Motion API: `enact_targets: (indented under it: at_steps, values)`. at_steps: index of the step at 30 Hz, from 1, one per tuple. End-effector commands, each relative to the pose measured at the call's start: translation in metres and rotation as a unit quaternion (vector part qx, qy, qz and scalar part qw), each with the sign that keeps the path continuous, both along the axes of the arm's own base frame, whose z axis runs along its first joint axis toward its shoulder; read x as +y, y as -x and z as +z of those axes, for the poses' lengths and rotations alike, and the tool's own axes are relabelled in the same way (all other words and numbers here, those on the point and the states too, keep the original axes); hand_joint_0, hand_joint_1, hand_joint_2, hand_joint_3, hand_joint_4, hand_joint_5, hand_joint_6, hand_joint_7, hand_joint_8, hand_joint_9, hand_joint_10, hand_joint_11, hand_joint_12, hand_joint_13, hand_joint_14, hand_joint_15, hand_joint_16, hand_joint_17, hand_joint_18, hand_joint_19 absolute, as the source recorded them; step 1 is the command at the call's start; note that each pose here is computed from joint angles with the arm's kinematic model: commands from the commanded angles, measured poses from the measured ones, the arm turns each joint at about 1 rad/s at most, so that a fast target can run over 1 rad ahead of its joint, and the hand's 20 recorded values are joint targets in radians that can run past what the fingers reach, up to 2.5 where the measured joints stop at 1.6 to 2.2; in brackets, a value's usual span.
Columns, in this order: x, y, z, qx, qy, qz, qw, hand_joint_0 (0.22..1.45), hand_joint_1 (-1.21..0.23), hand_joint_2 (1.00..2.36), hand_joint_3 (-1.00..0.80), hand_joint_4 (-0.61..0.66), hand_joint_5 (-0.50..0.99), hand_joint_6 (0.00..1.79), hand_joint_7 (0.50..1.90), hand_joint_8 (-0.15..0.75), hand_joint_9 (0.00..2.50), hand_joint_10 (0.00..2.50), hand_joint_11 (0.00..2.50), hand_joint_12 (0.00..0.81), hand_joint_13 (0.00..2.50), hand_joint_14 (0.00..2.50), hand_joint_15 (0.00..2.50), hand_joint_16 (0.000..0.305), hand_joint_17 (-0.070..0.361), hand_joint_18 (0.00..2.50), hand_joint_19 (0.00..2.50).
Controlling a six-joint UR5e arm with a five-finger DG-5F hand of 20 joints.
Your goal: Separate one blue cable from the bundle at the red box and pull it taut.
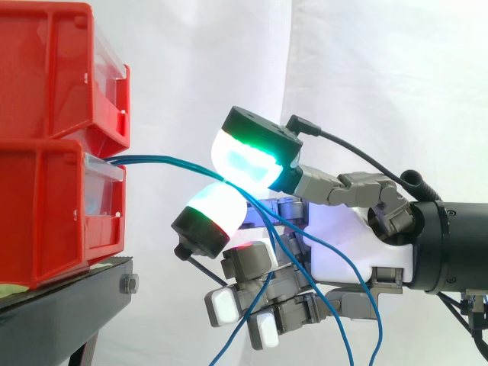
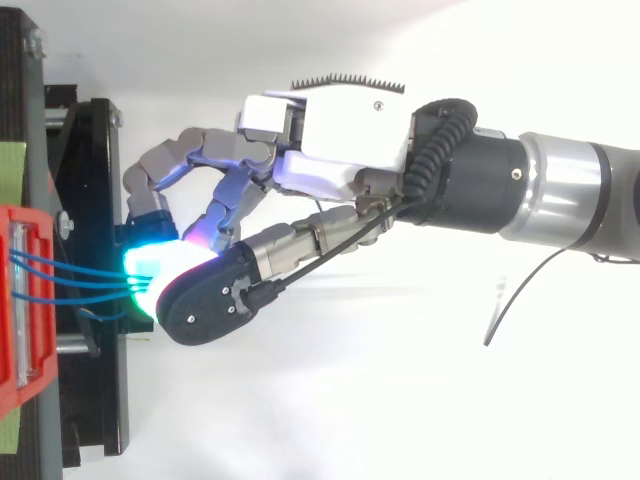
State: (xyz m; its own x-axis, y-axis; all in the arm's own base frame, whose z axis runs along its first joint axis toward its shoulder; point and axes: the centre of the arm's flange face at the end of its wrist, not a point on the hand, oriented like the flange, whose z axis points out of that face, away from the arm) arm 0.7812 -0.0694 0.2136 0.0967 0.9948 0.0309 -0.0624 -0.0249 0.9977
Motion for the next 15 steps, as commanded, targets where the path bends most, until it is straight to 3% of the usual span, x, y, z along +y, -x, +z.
enact_targets:
  at_steps: [1, 4, 11, 15]
  values:
    - [0.0000, 0.0000, -0.0002, 0.000, 0.000, -0.001, 1.0000, 0.76, -0.90, 1.02, -0.32, -0.05, -0.17, 0.87, 1.42, 0.323, 1.09, 0.03, 1.21, 0.403, 0.93, 0.03, 0.66, 0.052, 0.116, 0.85, 0.82]
    - [-0.0001, 0.0000, -0.0002, 0.000, 0.000, -0.001, 1.0000, 0.82, -0.92, 1.01, -0.39, -0.09, -0.17, 0.86, 1.54, 0.315, 1.09, 0.03, 1.22, 0.395, 0.91, 0.03, 0.66, 0.051, 0.114, 0.82, 0.83]
    - [0.0000, 0.0001, 0.0010, -0.001, -0.003, 0.000, 1.0000, 0.85, -0.92, 1.00, -0.50, -0.14, -0.17, 0.91, 1.53, 0.308, 1.18, 0.03, 1.36, 0.387, 0.95, 0.03, 0.67, 0.049, 0.109, 0.84, 0.81]
    - [-0.0012, 0.0002, 0.0010, -0.002, -0.011, -0.001, 0.9999, 0.79, -0.95, 1.00, -0.50, -0.08, -0.16, 0.92, 1.45, 0.307, 1.19, 0.03, 1.37, 0.386, 0.96, 0.03, 0.67, 0.048, 0.109, 0.89, 0.76]
